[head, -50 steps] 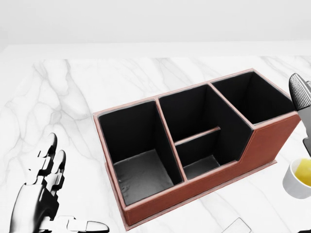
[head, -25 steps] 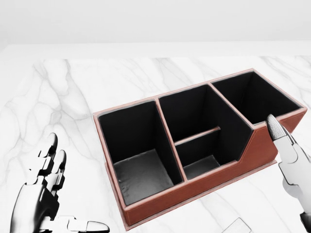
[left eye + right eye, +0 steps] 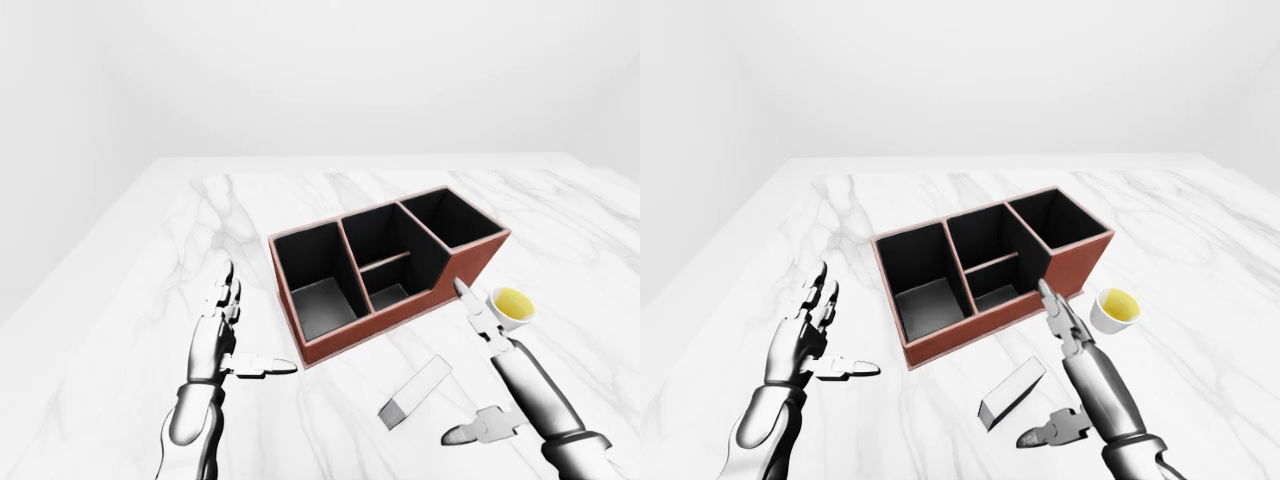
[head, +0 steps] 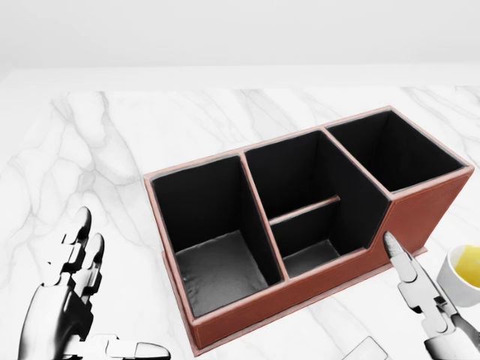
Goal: Pick up the book and place it in the front compartment of the caddy.
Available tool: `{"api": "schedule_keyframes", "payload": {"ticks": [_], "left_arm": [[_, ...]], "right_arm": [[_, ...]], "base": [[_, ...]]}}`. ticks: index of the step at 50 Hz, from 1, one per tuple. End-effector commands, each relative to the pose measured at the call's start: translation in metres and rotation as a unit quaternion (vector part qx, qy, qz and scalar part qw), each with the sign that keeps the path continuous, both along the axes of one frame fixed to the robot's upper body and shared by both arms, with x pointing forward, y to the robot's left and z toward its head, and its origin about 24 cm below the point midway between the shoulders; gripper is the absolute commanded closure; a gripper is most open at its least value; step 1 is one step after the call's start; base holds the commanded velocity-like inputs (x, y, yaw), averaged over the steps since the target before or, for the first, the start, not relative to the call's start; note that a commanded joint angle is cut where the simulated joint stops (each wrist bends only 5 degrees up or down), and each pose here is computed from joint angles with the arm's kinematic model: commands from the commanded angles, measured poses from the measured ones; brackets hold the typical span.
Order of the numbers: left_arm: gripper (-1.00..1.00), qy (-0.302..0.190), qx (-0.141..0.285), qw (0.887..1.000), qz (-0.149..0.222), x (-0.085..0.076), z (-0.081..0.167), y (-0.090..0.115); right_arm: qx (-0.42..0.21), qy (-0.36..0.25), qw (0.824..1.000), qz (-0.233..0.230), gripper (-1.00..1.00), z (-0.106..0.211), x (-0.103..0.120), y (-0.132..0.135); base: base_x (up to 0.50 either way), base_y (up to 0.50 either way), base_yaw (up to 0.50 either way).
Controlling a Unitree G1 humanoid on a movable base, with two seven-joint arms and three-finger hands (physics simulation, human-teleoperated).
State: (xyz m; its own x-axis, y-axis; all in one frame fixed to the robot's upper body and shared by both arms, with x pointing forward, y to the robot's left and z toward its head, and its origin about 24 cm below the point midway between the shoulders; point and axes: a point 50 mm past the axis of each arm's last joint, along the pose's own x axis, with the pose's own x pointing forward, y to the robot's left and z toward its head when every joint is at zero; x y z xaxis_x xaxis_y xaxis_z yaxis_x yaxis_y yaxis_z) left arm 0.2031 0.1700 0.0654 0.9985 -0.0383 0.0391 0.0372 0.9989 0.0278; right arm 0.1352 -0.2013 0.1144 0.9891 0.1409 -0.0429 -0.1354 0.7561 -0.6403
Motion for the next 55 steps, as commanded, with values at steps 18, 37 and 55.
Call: {"api": "schedule_keyframes", "payload": {"ticks": [18, 37, 55], "left_arm": [[-1.0, -0.004, 0.0, 1.0, -0.001, 0.0, 0.002, -0.001], [-1.0, -0.005, 0.0, 1.0, 0.0, 0.0, 0.002, 0.0], [-1.0, -0.003, 0.001, 1.0, -0.001, 0.0, 0.002, 0.0]], "right_arm": [[-0.037, 0.003, 0.999, 0.023, -1.0, 0.003, 0.005, 0.009], [-0.054, -0.025, 0.997, 0.04, -1.0, 0.016, 0.004, 0.015], [-0.06, -0.005, 0.997, 0.055, -1.0, 0.008, 0.008, 0.019]], "base": [[0.0, 0.0, 0.0], [0.0, 0.0, 0.0], [0.0, 0.0, 0.0]]}}
